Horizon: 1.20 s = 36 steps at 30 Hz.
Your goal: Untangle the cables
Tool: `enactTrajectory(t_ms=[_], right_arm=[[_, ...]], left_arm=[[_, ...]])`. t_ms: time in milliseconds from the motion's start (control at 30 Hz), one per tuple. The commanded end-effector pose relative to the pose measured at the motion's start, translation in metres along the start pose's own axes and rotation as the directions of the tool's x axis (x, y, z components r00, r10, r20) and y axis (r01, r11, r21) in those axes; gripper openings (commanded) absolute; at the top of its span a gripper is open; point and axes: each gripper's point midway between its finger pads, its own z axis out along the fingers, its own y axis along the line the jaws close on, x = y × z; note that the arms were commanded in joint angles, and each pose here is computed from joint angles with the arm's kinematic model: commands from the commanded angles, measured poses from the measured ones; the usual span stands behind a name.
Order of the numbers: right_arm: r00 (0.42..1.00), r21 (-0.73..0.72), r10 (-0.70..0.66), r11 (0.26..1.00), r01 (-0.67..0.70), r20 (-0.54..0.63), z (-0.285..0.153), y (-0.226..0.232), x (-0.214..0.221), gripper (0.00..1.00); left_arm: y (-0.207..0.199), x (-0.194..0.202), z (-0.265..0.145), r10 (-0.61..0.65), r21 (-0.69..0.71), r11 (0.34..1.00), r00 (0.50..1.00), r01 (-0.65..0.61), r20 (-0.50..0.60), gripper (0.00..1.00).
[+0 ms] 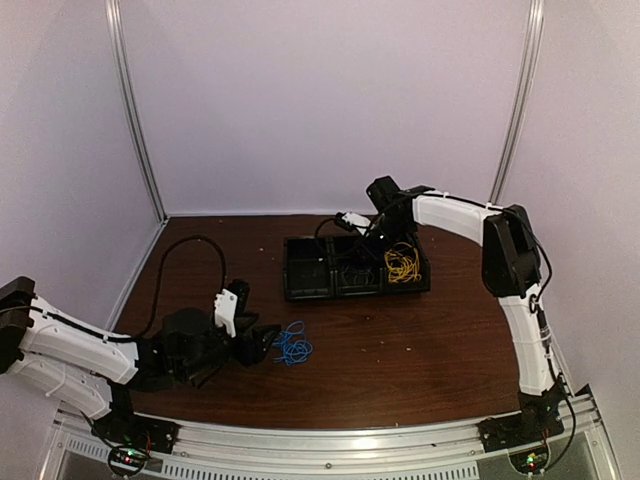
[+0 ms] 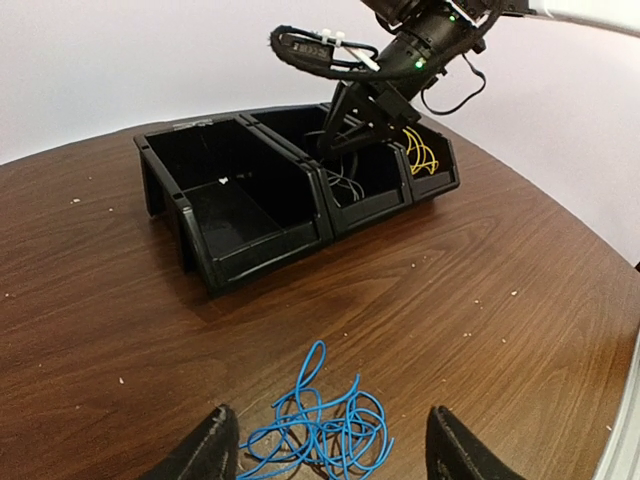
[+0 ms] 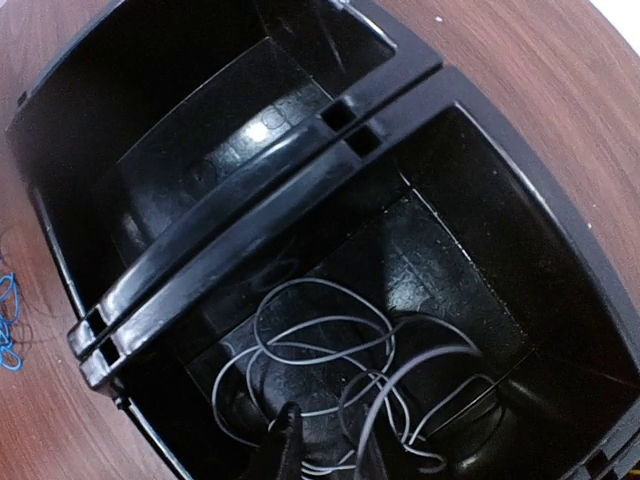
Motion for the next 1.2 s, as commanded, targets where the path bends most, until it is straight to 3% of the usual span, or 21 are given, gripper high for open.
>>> enactTrajectory(t_ms=[0, 233, 467, 533, 767, 1000, 1167], right_arm=[[0.995, 0.061, -0.033, 0.998, 0.028, 0.09, -0.042, 0.01, -0.028, 0.25], [0.985, 0.172, -0.117, 0.98, 0.095, 0.123, -0.092, 0.036, -0.039, 0.44], [0.966, 0.24, -0.238, 0.948, 0.209, 0.097, -0.103, 0.076, -0.04, 0.49], [0.954, 0.193, -0.286, 0.945, 0.264, 0.093, -0.096, 0.095, -0.037, 0.48], [0.911, -0.179, -0.398, 0.894, 0.412, 0.109, -0.043, 0.188, -0.003, 0.44], [0.901, -0.251, -0.429, 0.867, 0.431, 0.066, 0.005, 0.222, 0.008, 0.42], [0.904, -0.292, -0.427, 0.86, 0.419, 0.039, 0.026, 0.227, 0.017, 0.42]], left_arm=[[0.004, -0.003, -0.003, -0.004, -0.019, 1.0, 1.0, 0.004, 0.016, 0.65], [0.005, -0.002, -0.001, -0.005, -0.029, 1.0, 1.0, 0.005, 0.021, 0.67], [0.007, 0.005, 0.006, -0.041, -0.035, 0.999, 0.999, 0.041, -0.009, 0.71], [0.008, 0.008, 0.008, -0.071, -0.022, 0.997, 0.997, 0.071, -0.021, 0.71], [0.023, 0.022, 0.01, -0.199, 0.007, 0.98, 0.978, 0.2, -0.068, 0.63], [0.026, 0.036, 0.011, -0.239, 0.023, 0.97, 0.963, 0.244, -0.125, 0.55], [0.032, 0.043, 0.009, -0.262, 0.003, 0.964, 0.955, 0.265, -0.138, 0.55]])
